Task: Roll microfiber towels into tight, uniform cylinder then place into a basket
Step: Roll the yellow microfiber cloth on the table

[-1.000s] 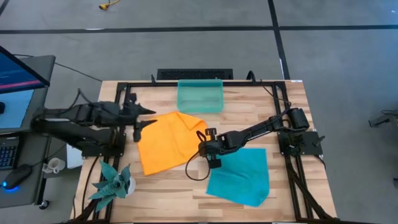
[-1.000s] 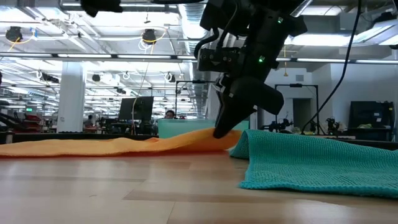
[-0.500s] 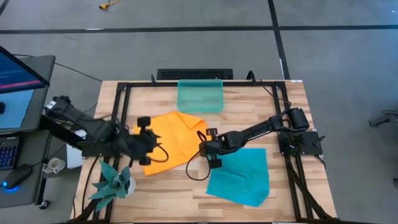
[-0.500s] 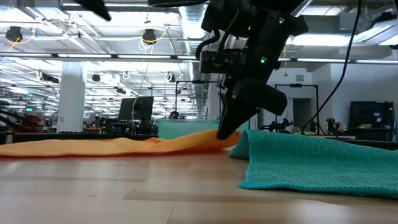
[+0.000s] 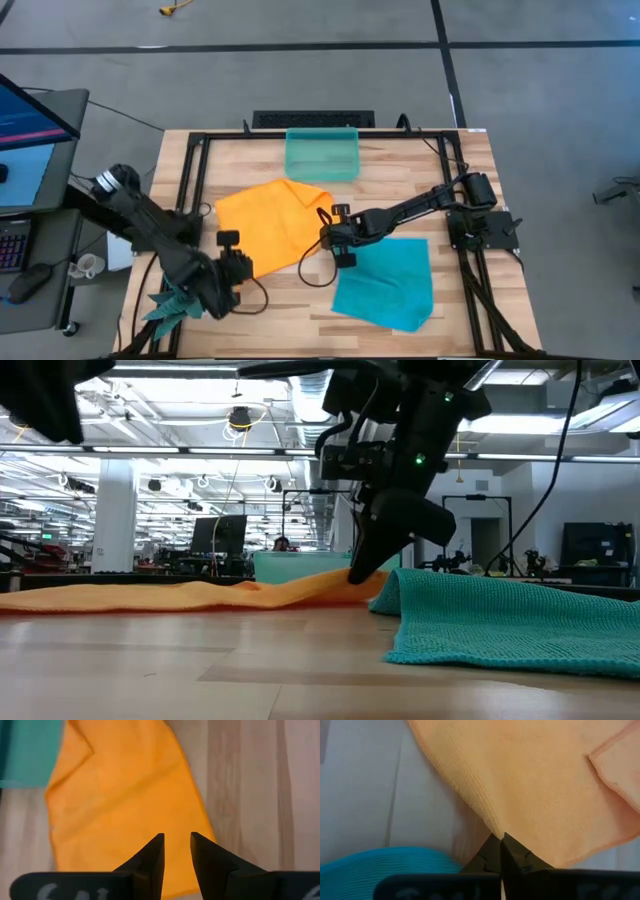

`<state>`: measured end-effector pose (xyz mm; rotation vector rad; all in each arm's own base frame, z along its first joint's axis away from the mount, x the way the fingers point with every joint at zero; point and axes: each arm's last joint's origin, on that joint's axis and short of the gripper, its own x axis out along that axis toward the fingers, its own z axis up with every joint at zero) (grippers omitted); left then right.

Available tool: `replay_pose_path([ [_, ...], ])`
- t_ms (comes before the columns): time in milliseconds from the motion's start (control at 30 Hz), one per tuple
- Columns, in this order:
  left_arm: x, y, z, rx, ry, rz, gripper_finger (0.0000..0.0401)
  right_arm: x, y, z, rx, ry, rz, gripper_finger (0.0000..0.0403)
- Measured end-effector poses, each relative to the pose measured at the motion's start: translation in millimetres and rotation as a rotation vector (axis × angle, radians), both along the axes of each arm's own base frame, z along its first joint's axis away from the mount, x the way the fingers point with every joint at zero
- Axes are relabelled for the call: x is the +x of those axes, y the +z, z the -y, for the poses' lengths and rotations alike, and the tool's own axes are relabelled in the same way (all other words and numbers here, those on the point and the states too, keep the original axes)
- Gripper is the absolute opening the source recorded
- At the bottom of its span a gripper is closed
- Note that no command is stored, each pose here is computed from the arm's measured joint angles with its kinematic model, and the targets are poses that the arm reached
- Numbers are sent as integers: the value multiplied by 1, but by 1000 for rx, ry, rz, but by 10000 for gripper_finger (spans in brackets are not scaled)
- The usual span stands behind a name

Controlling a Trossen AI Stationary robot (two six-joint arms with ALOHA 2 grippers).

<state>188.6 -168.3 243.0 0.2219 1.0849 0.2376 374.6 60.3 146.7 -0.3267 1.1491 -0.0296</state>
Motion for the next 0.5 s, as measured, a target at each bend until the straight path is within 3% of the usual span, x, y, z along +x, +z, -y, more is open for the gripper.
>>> replay_pose_path([
  [267, 9, -37, 24, 45, -9, -72, 86, 0, 0, -1, 11, -19, 5, 16],
  [500, 13, -50, 28, -6, 63, -126, 86, 0, 0, -1, 8, -14, 4, 12],
])
